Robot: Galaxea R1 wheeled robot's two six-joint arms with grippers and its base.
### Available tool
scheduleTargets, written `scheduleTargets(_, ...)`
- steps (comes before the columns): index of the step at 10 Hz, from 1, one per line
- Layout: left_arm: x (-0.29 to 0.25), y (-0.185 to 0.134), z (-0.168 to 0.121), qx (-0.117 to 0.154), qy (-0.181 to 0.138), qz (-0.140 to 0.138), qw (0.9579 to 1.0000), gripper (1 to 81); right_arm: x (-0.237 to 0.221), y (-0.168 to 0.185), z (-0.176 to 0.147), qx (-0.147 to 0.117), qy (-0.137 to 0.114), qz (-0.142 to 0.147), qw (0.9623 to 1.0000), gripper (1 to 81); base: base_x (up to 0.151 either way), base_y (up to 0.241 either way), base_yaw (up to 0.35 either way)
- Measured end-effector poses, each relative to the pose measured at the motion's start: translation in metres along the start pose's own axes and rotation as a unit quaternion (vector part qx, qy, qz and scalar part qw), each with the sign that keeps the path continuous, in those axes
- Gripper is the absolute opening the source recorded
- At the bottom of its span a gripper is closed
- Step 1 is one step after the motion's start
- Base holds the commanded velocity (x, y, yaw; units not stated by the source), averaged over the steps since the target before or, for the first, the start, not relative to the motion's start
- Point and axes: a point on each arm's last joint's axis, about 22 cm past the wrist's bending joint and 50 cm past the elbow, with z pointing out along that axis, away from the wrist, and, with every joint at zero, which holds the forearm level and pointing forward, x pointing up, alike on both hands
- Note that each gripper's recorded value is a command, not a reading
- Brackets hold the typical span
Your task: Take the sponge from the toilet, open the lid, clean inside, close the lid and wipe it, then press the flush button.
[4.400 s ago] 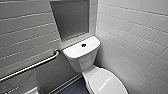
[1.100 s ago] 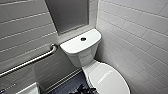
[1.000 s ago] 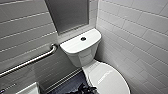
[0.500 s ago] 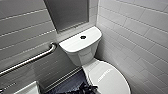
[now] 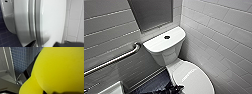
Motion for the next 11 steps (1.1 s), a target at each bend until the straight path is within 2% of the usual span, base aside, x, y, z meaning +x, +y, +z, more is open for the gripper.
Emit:
scheduleTargets(4, -0.002, 0.002, 0.008, 0.001, 0.001, -0.002, 1.0000, 81.1, -0.002, -0.003, 0.012, 0.002, 0.001, -0.001, 1.0000, 1.0, 0.000, 0.000, 0.000)
scheduleTargets(7, 0.004, -0.013, 0.017, 0.022, 0.008, -0.005, 0.9997, 81.1, -0.003, -0.002, 0.010, 0.001, 0.001, -0.001, 1.0000, 1.0, 0.000, 0.000, 0.000)
scheduleTargets(11, -0.008, -0.015, 0.025, 0.023, 0.008, -0.008, 0.9997, 81.1, -0.004, -0.002, 0.011, 0.001, 0.001, -0.001, 1.0000, 1.0, 0.000, 0.000, 0.000)
